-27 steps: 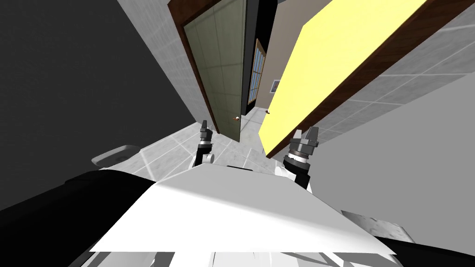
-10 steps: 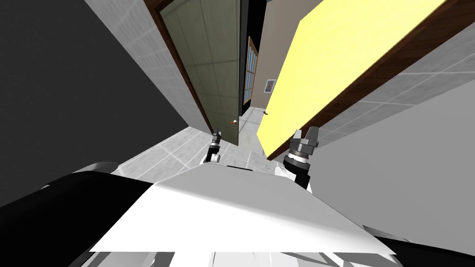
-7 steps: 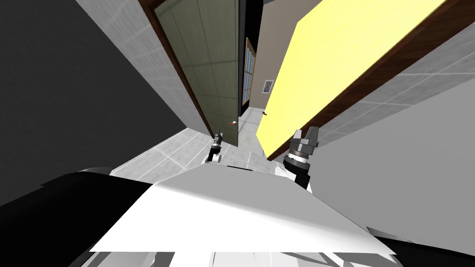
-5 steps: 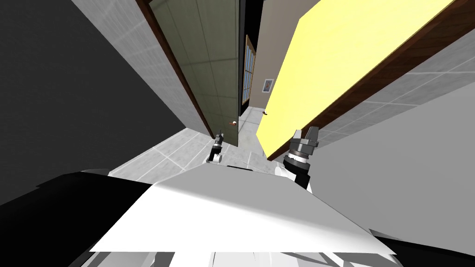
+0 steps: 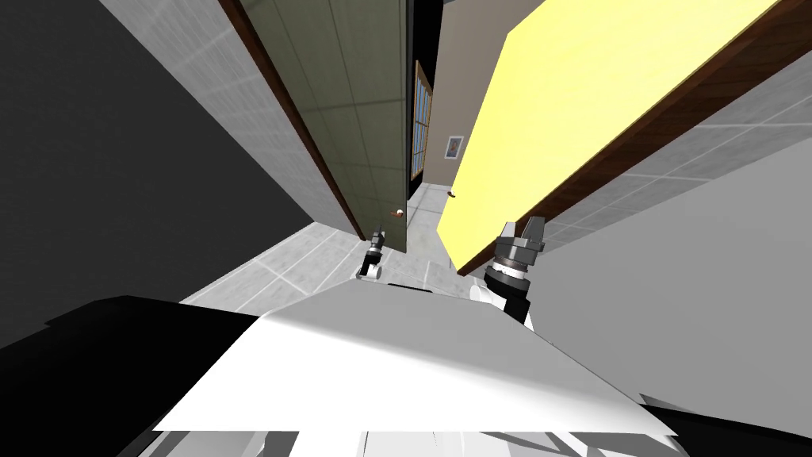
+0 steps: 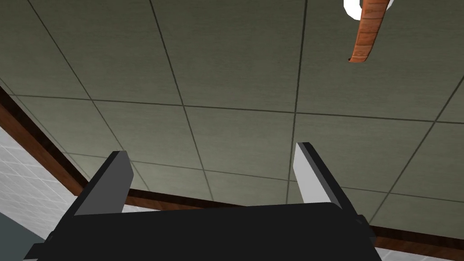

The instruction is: Push the door open

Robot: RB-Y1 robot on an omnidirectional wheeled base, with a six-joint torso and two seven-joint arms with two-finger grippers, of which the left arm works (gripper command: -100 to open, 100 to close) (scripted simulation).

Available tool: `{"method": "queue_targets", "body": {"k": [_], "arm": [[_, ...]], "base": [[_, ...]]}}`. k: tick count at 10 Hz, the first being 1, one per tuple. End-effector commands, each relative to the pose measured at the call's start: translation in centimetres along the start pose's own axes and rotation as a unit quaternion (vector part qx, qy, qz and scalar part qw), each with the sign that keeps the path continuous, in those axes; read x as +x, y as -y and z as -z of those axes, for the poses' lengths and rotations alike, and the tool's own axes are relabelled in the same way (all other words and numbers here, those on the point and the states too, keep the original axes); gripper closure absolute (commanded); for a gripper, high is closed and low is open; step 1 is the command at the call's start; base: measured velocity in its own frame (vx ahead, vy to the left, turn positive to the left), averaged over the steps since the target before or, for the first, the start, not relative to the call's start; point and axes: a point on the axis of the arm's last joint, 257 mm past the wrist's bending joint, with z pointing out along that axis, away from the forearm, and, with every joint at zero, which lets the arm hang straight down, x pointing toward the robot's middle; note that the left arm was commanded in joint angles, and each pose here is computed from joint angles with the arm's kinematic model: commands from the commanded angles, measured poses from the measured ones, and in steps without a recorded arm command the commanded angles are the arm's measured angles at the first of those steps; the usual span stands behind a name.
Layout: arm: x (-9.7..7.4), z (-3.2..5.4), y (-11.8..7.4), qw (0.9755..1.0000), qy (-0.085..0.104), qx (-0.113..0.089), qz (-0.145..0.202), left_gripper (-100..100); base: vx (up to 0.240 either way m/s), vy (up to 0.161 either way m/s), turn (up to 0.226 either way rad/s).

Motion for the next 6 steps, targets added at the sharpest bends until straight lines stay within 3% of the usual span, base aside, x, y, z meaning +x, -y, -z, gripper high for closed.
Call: {"method": "queue_targets", "body": {"k": [1, 6], "arm": [[0.0, 0.12, -0.8, 1.0, -0.002, -0.006, 0.002, -100], [1.2, 0.47, -4.3, 0.9992, -0.011, -0.036, 0.01, -100]], "base": [[0.051, 0.046, -0.039], [0.062, 0.055, -0.056]]}}
